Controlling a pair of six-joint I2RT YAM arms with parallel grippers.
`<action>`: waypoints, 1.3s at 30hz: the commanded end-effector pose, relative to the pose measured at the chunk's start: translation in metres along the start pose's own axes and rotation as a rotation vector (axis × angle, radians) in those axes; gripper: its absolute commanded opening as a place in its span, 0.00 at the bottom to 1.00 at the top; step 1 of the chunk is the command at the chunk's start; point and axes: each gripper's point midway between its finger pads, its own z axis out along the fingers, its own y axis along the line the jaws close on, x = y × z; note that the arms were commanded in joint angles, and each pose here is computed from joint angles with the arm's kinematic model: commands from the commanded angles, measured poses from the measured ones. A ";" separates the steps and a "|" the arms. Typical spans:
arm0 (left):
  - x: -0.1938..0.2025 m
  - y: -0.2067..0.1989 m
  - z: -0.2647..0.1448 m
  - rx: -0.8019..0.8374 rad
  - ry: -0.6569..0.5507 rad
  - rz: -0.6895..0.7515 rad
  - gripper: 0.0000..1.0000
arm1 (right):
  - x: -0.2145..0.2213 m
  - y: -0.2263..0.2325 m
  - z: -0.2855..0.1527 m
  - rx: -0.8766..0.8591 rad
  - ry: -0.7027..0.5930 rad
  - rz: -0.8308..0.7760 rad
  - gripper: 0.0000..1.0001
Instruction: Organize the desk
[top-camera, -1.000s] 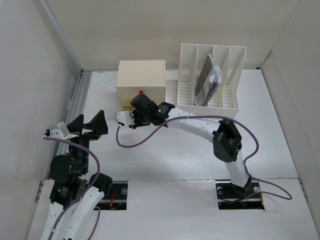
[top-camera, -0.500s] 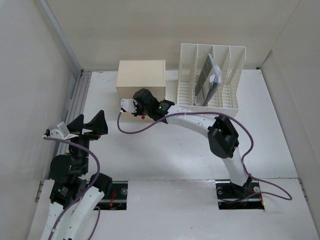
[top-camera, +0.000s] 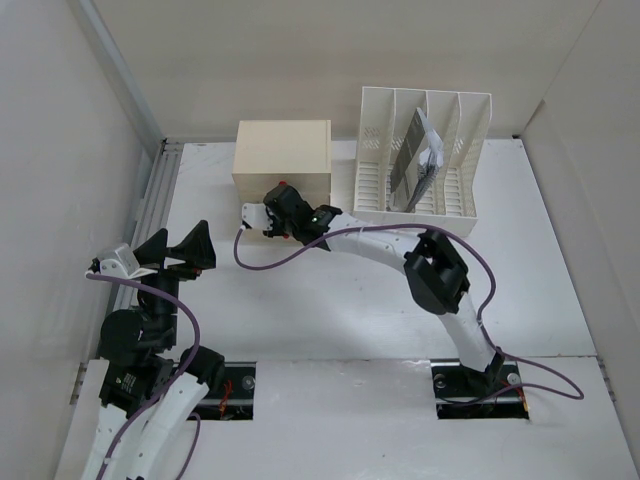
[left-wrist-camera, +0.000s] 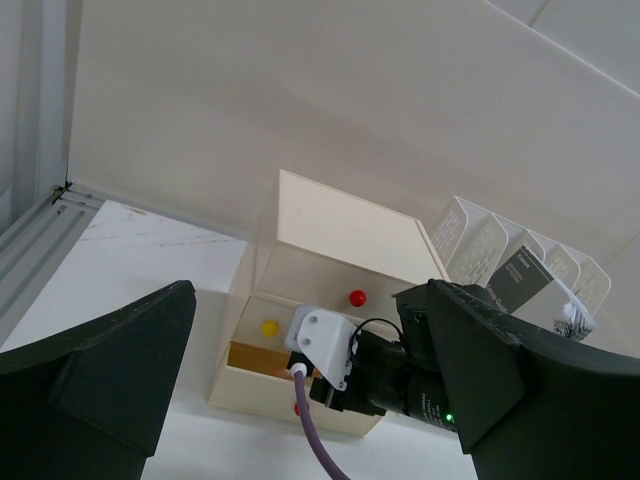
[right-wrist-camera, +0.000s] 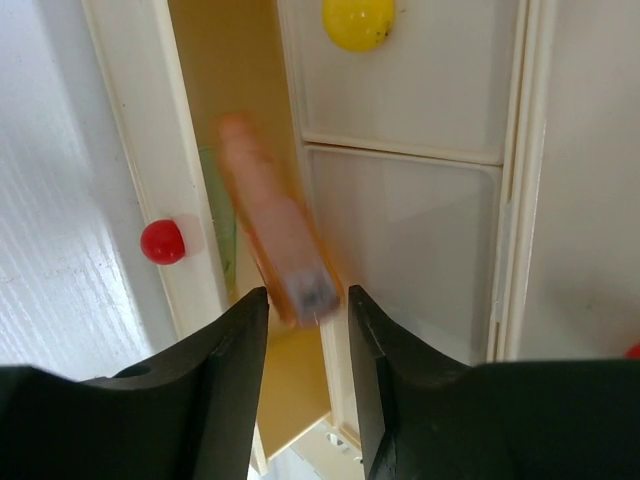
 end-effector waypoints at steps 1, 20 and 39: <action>-0.013 -0.004 0.000 0.018 -0.051 -0.007 1.00 | -0.007 -0.013 -0.002 0.051 -0.022 0.045 0.45; -0.013 -0.002 0.000 0.009 -0.054 -0.007 1.00 | -0.044 0.054 -0.029 -0.391 -0.235 -0.003 0.00; -0.013 -0.002 0.000 0.009 -0.054 -0.007 1.00 | 0.001 0.030 0.031 -0.040 0.011 0.203 0.00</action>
